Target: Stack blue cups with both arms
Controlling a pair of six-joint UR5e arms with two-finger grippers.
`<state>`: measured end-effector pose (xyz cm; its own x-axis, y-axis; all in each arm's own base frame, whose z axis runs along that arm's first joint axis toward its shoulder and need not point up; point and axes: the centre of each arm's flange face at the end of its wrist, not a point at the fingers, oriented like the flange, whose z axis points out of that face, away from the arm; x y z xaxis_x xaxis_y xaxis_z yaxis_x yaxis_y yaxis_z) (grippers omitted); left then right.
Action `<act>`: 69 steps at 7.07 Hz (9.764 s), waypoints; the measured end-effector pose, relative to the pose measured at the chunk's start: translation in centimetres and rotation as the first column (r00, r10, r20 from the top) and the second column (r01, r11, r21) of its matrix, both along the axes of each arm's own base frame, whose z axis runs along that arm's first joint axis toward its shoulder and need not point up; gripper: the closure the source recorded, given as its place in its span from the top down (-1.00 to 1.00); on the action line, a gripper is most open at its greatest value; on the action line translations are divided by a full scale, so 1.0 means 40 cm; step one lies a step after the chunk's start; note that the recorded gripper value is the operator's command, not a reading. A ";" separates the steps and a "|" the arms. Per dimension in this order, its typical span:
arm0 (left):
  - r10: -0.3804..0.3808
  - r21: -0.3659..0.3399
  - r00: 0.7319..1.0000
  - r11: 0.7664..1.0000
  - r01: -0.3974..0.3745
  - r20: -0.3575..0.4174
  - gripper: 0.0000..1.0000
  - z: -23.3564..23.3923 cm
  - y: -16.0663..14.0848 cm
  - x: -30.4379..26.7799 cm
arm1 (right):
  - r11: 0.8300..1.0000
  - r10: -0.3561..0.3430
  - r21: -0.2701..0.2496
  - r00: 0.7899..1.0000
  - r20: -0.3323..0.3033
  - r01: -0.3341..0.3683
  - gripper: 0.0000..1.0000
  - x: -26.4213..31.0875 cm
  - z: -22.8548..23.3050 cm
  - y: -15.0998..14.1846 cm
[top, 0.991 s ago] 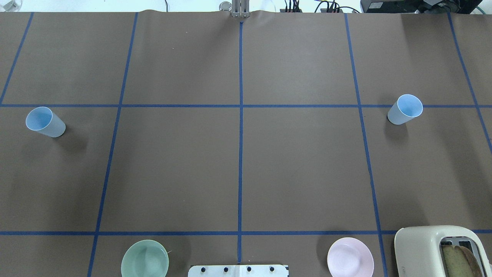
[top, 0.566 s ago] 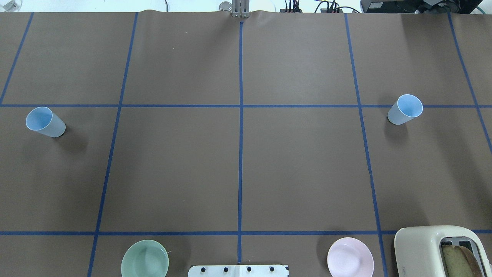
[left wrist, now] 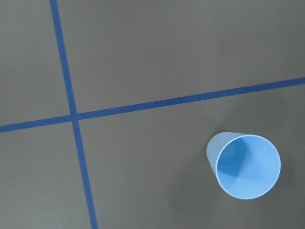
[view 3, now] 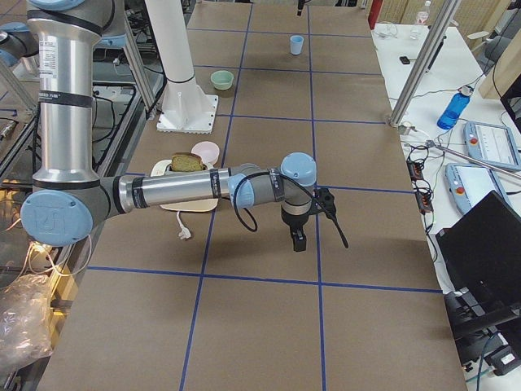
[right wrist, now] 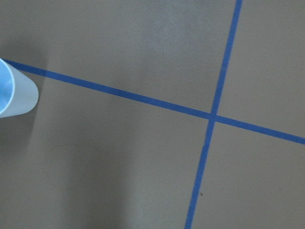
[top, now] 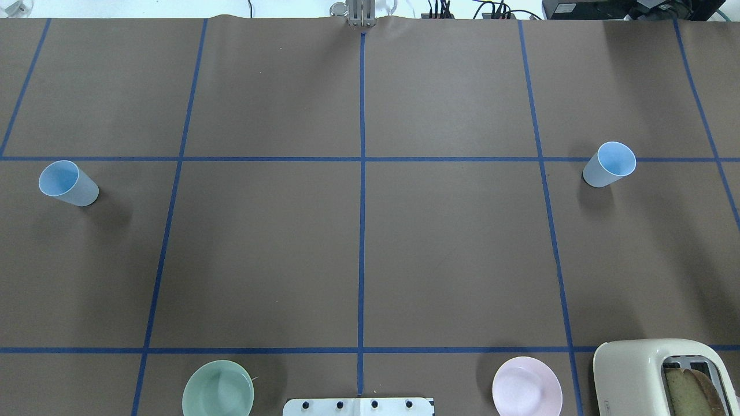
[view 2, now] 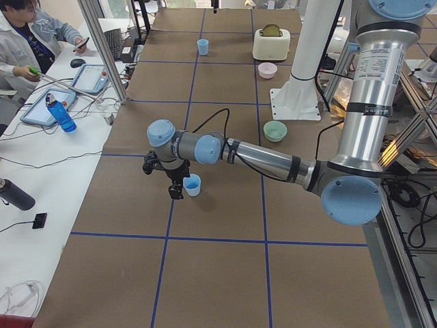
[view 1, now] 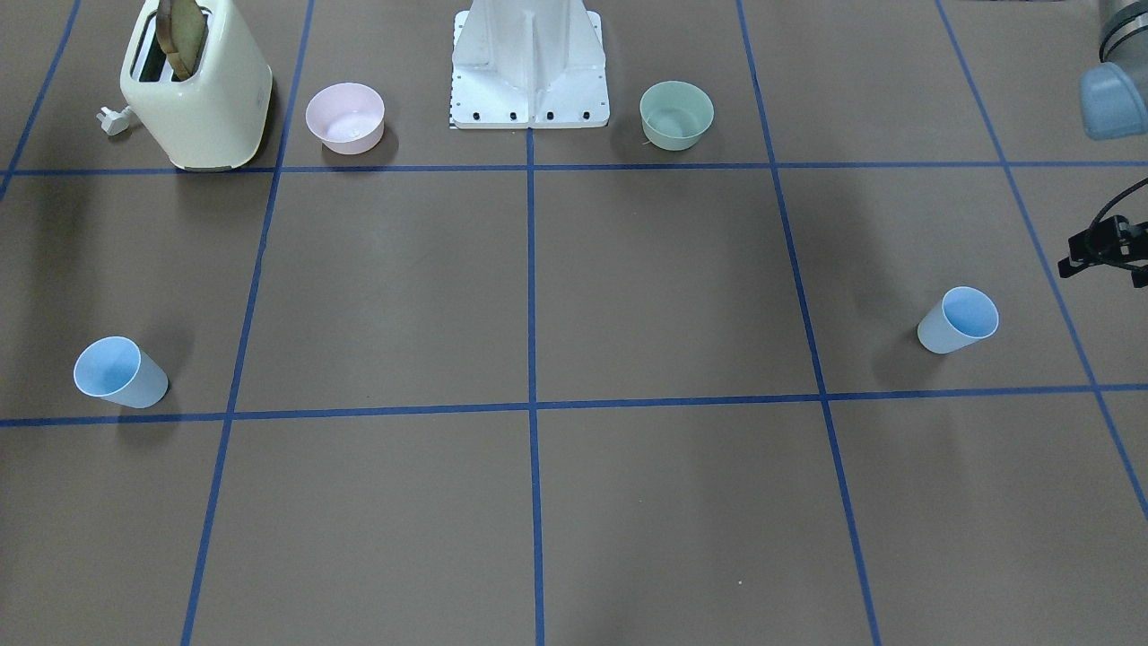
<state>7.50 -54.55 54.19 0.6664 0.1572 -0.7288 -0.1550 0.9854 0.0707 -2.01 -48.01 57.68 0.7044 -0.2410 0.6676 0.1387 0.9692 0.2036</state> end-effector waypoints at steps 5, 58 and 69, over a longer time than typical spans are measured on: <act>-0.001 0.001 1.000 1.000 0.001 -0.026 0.83 0.070 -0.037 0.168 | 1.000 -0.011 -0.025 0.997 0.079 0.013 0.96 -0.133 -0.098 0.001; -0.006 -0.094 0.986 0.996 -0.010 -0.168 0.93 -0.836 0.025 1.024 | 0.999 -0.016 -0.042 0.986 0.168 0.024 -0.70 -0.597 -0.622 -0.266; 0.190 0.129 0.981 0.975 -0.184 -0.039 0.95 -0.397 -0.082 0.584 | 0.977 0.180 -0.149 0.966 0.187 -0.154 -0.68 -1.216 -1.098 0.098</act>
<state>30.88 -57.82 38.30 0.5791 0.3665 -0.7282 -0.3285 0.9224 0.2030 -50.65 -44.08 13.76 0.5775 -0.0314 0.8158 -0.0576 0.9952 0.0791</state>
